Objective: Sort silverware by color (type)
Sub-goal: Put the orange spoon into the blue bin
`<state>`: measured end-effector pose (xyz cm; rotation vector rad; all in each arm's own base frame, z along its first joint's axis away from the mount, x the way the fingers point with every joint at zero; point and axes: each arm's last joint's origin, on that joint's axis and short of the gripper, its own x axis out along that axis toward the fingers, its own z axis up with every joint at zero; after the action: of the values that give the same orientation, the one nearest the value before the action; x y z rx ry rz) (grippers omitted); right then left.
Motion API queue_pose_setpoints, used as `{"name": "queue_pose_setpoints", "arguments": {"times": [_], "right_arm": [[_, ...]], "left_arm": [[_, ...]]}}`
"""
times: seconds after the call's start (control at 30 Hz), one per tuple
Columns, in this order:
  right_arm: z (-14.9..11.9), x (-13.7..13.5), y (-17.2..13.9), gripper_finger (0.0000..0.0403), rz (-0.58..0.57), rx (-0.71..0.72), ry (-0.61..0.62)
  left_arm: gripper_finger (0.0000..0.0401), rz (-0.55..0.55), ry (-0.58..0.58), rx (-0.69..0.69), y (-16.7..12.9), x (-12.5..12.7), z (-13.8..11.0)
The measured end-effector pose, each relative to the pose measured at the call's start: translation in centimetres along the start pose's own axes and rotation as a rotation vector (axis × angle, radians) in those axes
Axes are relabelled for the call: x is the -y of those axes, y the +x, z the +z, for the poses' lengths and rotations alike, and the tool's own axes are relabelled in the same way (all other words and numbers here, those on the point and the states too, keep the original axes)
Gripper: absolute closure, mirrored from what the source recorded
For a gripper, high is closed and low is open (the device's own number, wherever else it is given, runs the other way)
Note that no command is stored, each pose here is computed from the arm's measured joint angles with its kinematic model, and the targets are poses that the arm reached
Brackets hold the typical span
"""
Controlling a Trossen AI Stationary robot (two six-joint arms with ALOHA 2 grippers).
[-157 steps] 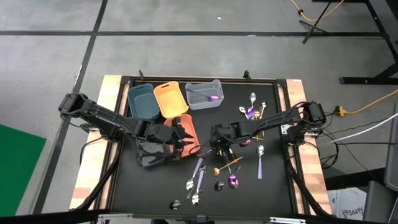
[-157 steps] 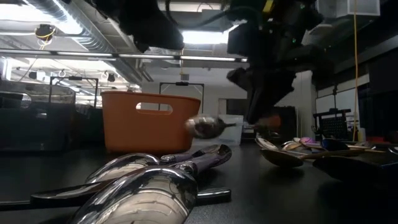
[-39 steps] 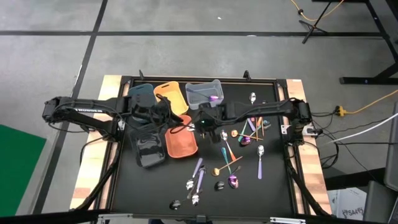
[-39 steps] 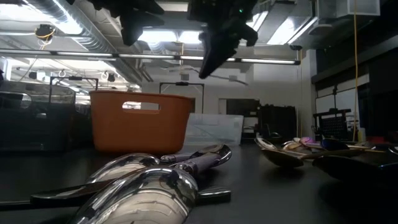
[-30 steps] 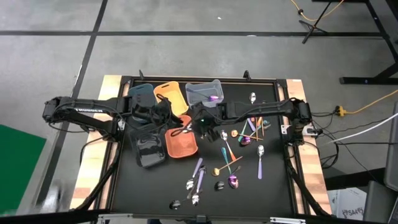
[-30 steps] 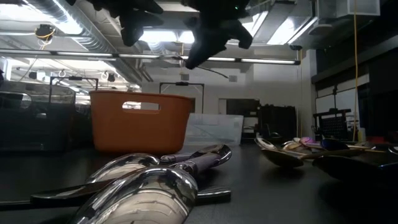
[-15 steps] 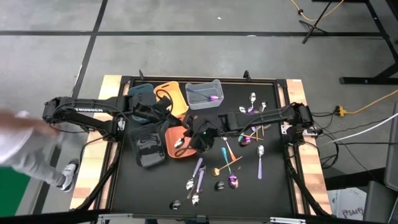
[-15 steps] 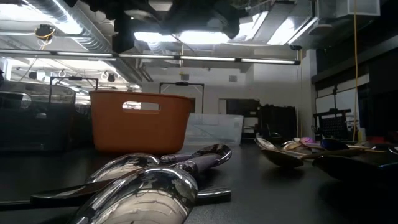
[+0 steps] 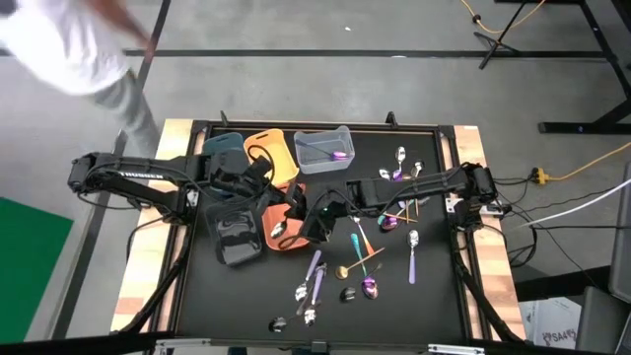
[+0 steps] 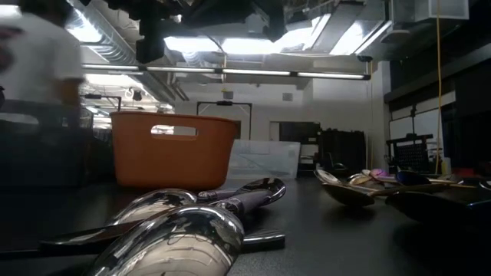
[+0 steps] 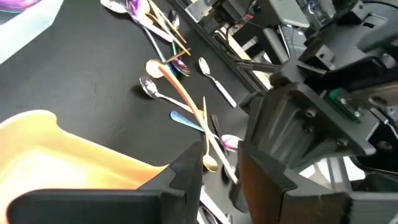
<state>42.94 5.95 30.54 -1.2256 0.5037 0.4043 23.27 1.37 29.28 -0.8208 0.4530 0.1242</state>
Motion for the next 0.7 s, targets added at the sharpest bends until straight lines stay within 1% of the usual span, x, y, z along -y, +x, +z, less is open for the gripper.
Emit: {"name": "queue_pose_setpoints", "arguments": {"times": [0.13, 0.27, 0.47, 0.6, 0.7], "right_arm": [[0.06, 0.06, 0.00, 0.0403, -0.007, 0.004, -0.021], [0.20, 0.45, -0.01, 0.0403, -0.047, 0.019, -0.022], [0.30, 0.64, -0.04, 0.0403, -0.066, 0.032, -0.092], [0.34, 0.75, -0.05, 0.0403, -0.077, 0.034, -0.134], [0.36, 0.78, -0.05, 0.0403, -0.081, 0.036, -0.168]], "left_arm": [[0.0305, -0.002, -0.042, -0.003, 0.01, 0.00, -0.01], [0.0305, -0.002, -0.054, -0.005, 0.01, 0.00, -0.02], [0.0305, -0.004, -0.085, -0.006, 0.01, 0.00, -0.02], [0.0305, -0.013, -0.127, -0.016, 0.00, 0.04, -0.05], [0.0305, -0.027, -0.131, -0.032, 0.00, 0.08, -0.09]]}}
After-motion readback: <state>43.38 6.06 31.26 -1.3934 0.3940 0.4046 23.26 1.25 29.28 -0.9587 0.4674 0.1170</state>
